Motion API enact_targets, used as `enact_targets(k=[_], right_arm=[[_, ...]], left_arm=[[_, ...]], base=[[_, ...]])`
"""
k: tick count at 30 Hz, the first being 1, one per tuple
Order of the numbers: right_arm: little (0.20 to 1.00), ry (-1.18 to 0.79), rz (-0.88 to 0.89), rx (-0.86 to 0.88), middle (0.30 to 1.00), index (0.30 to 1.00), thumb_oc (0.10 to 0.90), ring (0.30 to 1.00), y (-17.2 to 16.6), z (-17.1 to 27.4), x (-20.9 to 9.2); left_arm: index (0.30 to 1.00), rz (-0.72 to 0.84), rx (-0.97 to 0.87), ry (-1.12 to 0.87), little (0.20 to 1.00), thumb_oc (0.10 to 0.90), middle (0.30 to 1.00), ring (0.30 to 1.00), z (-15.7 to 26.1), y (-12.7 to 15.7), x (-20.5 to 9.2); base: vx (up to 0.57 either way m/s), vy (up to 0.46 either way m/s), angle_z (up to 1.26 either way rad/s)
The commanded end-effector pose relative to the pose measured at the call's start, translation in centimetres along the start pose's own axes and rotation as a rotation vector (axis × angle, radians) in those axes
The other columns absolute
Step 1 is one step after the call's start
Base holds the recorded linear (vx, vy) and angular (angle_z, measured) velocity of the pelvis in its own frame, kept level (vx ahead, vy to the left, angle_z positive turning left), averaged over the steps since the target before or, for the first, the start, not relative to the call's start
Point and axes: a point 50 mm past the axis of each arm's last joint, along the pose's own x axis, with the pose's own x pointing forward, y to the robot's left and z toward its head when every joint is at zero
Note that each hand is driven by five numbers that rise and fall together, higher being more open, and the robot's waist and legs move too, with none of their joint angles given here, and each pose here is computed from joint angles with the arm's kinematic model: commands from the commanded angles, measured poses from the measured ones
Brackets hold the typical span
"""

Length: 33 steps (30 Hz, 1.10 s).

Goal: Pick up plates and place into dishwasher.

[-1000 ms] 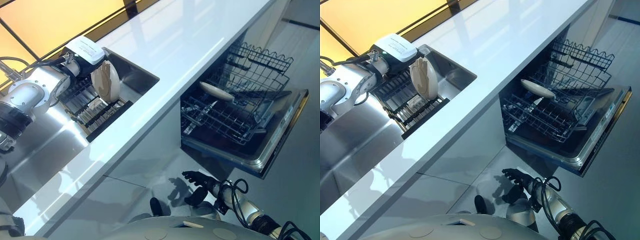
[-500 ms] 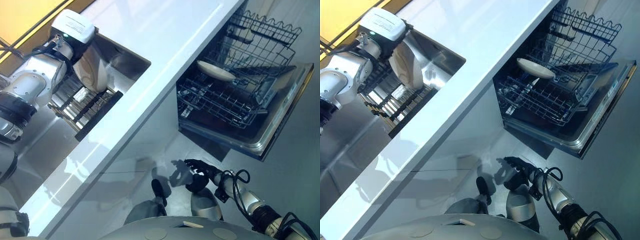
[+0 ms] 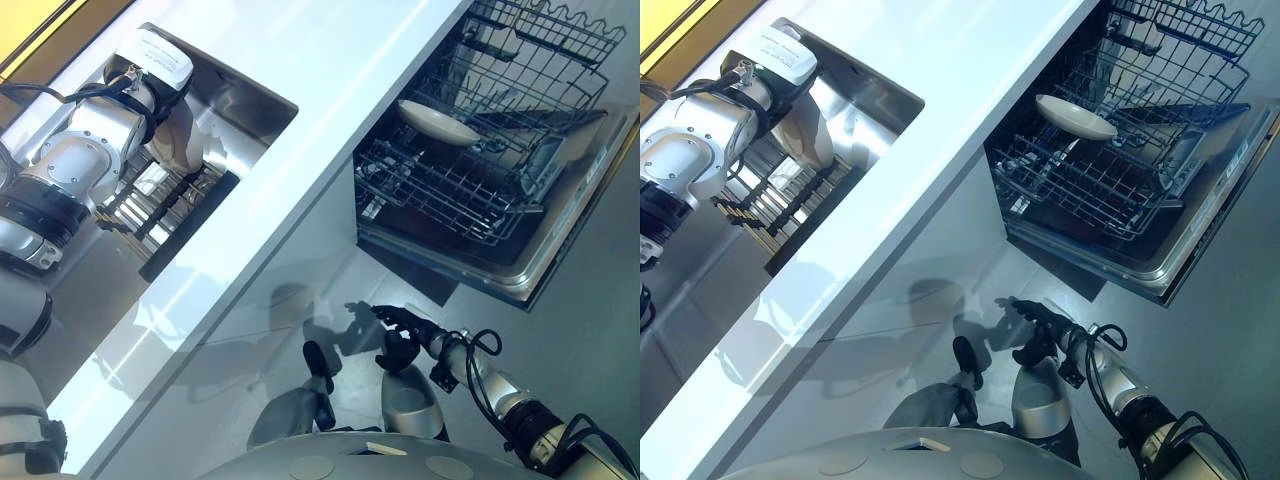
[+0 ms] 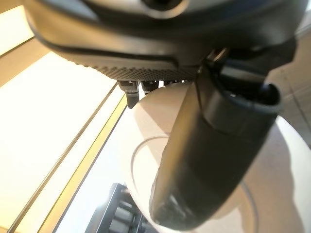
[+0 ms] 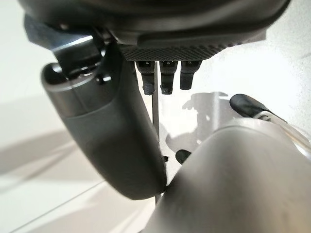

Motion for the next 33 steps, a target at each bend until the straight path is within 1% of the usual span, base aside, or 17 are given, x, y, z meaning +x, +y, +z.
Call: enact_targets(k=[1, 2, 3, 4, 7, 10, 12, 14, 19, 23, 25, 28, 29, 33], right_arm=[[0.900, -0.108, -0.037, 0.001, 0.900, 0.900, 0.800, 0.900, -0.8, 1.5, -0.5], [0.900, -0.108, -0.039, 0.002, 0.900, 0.900, 0.800, 0.900, -0.9, 1.6, -0.6], [0.900, -0.109, -0.040, 0.003, 0.900, 0.900, 0.800, 0.900, -0.9, 1.6, -0.6], [0.900, -0.109, -0.042, 0.004, 0.900, 0.900, 0.800, 0.900, -0.9, 1.6, -0.5], [0.900, -0.105, -0.039, 0.002, 0.900, 0.900, 0.800, 0.900, -0.7, 1.5, -0.5], [0.900, -0.102, -0.036, 0.003, 0.900, 0.900, 0.800, 0.900, -0.6, 1.4, -0.5], [0.900, -0.099, -0.034, 0.005, 0.900, 0.900, 0.800, 0.900, -0.3, 1.3, -0.6], [0.900, -0.096, -0.028, 0.006, 0.900, 0.900, 0.800, 0.900, 0.0, 1.1, -0.6], [0.900, -0.116, -0.038, 0.020, 0.900, 0.900, 0.800, 0.900, 0.3, 1.1, -0.9], [0.900, -0.172, -0.119, 0.053, 0.900, 0.900, 0.800, 0.900, -0.2, 1.6, -1.3], [0.900, -0.230, -0.194, 0.093, 0.900, 0.900, 0.800, 0.900, -1.0, 2.3, -1.8], [0.900, -0.281, -0.255, 0.124, 0.900, 0.900, 0.800, 0.900, -1.7, 3.1, -2.3], [0.900, -0.323, -0.303, 0.147, 0.900, 0.900, 0.800, 0.900, -2.4, 3.7, -2.7], [0.900, -0.414, -0.429, 0.185, 0.900, 0.900, 0.800, 0.900, -4.0, 5.3, -3.8]], left_arm=[[0.832, 0.014, 0.033, 0.146, 0.820, 0.720, 0.832, 0.832, -4.4, 3.0, -0.6], [0.571, -0.010, 0.023, 0.144, 0.516, 0.416, 0.571, 0.571, -4.4, 3.0, -0.7], [0.542, -0.029, 0.030, 0.148, 0.483, 0.383, 0.542, 0.542, -4.4, 3.0, -0.7], [0.300, -0.058, 0.044, 0.147, 0.200, 0.100, 0.300, 0.300, -4.5, 2.9, -0.7], [0.300, -0.104, 0.054, 0.156, 0.200, 0.100, 0.300, 0.300, -4.8, 2.2, -0.8], [0.300, -0.101, 0.063, 0.166, 0.200, 0.100, 0.300, 0.300, -5.2, 2.0, -0.9], [0.300, -0.071, 0.076, 0.166, 0.200, 0.100, 0.300, 0.300, -5.5, 2.2, -1.0], [0.300, -0.007, 0.098, 0.166, 0.200, 0.100, 0.300, 0.300, -5.8, 2.9, -1.2], [0.300, 0.072, 0.119, 0.188, 0.200, 0.100, 0.300, 0.300, -6.6, 4.1, -1.5], [0.300, 0.168, 0.108, 0.201, 0.200, 0.100, 0.300, 0.300, -7.1, 4.6, -1.7], [0.300, 0.236, 0.089, 0.209, 0.200, 0.100, 0.300, 0.300, -7.5, 4.8, -1.9], [0.300, 0.306, 0.055, 0.225, 0.200, 0.100, 0.300, 0.300, -8.0, 4.7, -2.3], [0.300, 0.357, 0.011, 0.231, 0.200, 0.100, 0.300, 0.300, -8.3, 4.8, -2.5], [0.300, 0.481, -0.112, 0.233, 0.200, 0.100, 0.300, 0.300, -9.2, 4.4, -3.4]], base=[[0.00, -0.006, 0.03], [0.00, -0.002, 0.04], [0.00, 0.004, 0.03], [0.00, 0.000, 0.00], [0.00, 0.000, 0.00], [0.00, -0.003, 0.02], [0.00, -0.014, 0.09], [0.02, -0.019, 0.13], [0.02, -0.014, 0.06], [0.02, -0.005, 0.02], [0.02, -0.003, 0.05], [0.00, 0.000, 0.00], [0.00, 0.000, 0.00], [-0.02, 0.008, -0.01]])
